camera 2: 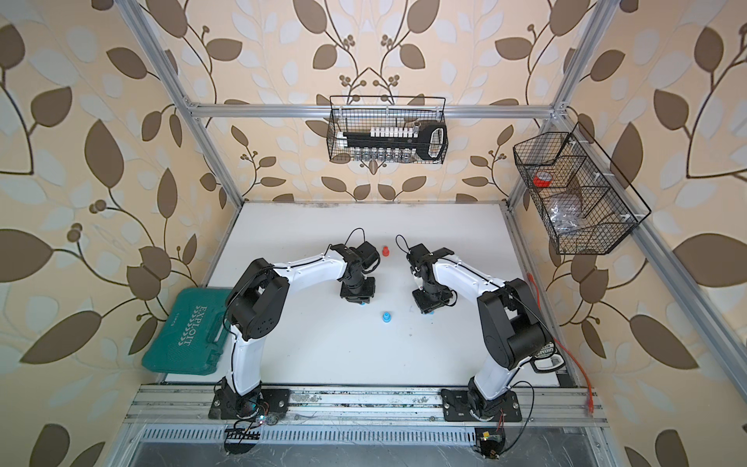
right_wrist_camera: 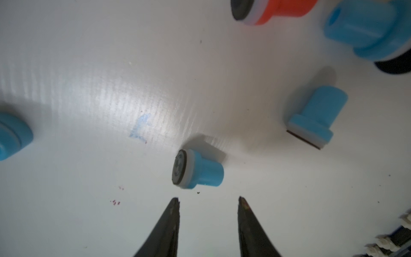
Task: Close the stamp cap
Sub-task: Move the cover to the center of the board.
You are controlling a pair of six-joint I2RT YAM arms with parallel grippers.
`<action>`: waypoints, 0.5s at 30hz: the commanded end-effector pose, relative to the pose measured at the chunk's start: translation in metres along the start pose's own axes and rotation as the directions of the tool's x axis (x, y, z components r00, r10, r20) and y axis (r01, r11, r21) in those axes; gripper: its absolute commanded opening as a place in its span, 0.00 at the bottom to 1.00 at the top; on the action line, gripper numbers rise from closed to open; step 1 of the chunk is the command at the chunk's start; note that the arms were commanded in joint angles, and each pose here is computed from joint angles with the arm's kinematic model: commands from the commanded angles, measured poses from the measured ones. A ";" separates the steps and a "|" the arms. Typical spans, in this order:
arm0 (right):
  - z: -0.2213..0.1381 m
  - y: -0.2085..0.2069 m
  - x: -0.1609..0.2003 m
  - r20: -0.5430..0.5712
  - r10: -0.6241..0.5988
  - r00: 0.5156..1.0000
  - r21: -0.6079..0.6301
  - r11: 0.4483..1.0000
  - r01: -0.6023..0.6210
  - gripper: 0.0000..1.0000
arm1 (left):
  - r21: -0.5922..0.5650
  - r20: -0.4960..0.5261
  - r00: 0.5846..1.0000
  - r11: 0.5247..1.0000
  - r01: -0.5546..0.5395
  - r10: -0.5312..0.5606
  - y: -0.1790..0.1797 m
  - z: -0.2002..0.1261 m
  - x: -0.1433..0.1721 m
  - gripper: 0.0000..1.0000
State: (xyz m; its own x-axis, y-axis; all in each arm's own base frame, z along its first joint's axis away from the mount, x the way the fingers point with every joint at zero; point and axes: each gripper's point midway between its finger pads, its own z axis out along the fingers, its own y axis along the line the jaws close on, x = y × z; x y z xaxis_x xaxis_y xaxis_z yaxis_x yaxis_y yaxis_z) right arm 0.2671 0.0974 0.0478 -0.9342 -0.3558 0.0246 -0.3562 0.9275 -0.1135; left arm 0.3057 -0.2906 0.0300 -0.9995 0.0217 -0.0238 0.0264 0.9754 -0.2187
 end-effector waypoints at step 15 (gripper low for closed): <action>0.022 0.013 -0.005 -0.086 -0.125 0.988 -0.049 0.991 0.121 0.37 | 0.023 0.029 1.000 1.000 0.008 -0.009 0.000 -0.013 -0.035 0.28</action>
State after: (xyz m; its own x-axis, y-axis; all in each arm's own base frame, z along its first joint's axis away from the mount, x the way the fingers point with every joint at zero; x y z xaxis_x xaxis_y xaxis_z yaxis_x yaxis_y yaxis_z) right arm 0.2621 0.1026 0.0257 -0.8925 -0.4340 0.1228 -0.4443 0.8928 -0.0739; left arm 0.3348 -0.2861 0.0331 -0.9991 -0.0070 -0.0424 0.0029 0.9735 -0.2287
